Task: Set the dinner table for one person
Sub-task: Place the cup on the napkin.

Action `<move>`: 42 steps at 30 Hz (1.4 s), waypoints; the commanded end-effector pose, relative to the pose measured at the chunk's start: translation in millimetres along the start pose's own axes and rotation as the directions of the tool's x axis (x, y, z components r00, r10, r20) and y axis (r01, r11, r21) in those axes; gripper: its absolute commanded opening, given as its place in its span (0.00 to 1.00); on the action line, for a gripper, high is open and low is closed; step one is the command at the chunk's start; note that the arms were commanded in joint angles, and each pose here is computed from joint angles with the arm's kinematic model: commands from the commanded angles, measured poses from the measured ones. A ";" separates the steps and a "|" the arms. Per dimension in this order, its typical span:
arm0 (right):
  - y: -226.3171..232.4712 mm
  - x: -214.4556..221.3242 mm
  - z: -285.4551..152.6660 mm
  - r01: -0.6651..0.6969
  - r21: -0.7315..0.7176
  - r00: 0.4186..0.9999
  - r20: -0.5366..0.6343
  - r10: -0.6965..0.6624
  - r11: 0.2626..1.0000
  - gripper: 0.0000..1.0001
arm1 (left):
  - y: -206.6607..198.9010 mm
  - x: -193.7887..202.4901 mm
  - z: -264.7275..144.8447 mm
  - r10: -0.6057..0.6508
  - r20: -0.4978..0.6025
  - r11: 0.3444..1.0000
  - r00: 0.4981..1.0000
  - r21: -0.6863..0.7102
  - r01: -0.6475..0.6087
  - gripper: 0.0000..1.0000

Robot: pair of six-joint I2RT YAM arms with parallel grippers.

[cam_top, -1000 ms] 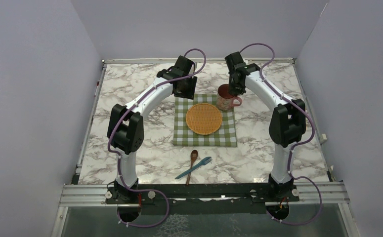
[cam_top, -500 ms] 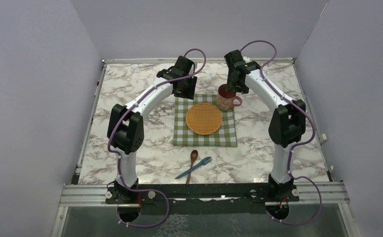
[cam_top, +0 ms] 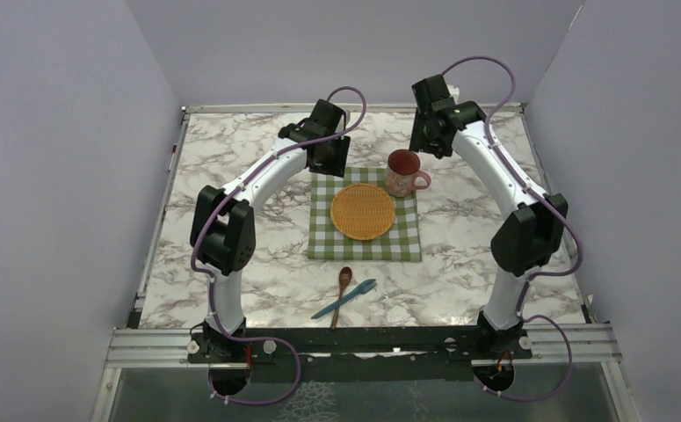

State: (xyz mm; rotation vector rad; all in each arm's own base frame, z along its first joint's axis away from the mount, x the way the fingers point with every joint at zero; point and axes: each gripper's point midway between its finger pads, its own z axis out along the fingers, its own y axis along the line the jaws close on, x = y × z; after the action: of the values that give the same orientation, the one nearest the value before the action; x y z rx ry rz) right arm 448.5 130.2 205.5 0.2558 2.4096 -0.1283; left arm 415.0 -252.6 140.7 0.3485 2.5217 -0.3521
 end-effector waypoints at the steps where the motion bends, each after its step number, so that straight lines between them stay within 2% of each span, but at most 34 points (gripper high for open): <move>1: 3.5 40.7 -44.7 -0.062 -0.146 0.993 -0.110 0.046 0.987 0.56 | 1.9 -5.1 -22.6 -0.006 0.045 1.000 0.999 -0.006 0.006 0.47; 4: 10.0 72.5 -61.2 -0.099 -0.203 0.980 -0.192 0.060 0.974 0.55 | 6.6 10.1 -28.3 -0.012 0.022 1.000 1.000 -0.018 0.012 0.48; 8: 19.3 109.8 -76.5 -0.072 -0.215 0.966 -0.259 0.014 0.974 0.55 | 10.6 34.0 -42.6 -0.010 -0.010 1.000 1.000 -0.020 0.010 0.48; 14: 51.4 157.5 -105.2 -0.014 -0.256 0.946 -0.315 -0.070 0.966 0.55 | 5.3 85.1 -59.6 -0.050 -0.085 0.998 0.995 0.030 0.053 0.49; 19: 67.4 193.1 -121.6 -0.025 -0.284 0.924 -0.374 -0.087 0.958 0.55 | -11.9 131.3 -71.6 -0.003 -0.138 0.998 0.990 0.058 0.011 0.49; 24: 61.6 199.6 -121.9 -0.018 -0.265 0.917 -0.389 -0.090 0.964 0.55 | -29.4 164.9 -87.6 0.074 -0.164 0.993 0.984 0.102 -0.058 0.50; 30: 59.4 220.0 -120.8 -0.061 -0.233 0.885 -0.463 -0.056 0.971 0.55 | -51.1 196.8 -102.0 0.151 -0.208 0.978 0.967 0.173 -0.115 0.51; 36: 46.3 220.4 -120.7 -0.061 -0.168 0.889 -0.458 -0.023 0.984 0.57 | -52.3 218.6 -102.2 0.191 -0.244 0.971 0.951 0.188 -0.147 0.52; 42: 38.4 213.4 -126.3 -0.030 -0.171 0.902 -0.430 -0.047 0.985 0.59 | -61.0 244.0 -95.9 0.253 -0.293 0.953 0.922 0.239 -0.186 0.54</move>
State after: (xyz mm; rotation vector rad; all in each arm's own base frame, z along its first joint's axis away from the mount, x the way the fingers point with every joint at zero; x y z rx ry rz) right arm 220.2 229.5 137.9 0.1978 2.8954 0.1635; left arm 166.1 -228.1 94.9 0.7475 2.7226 -0.4405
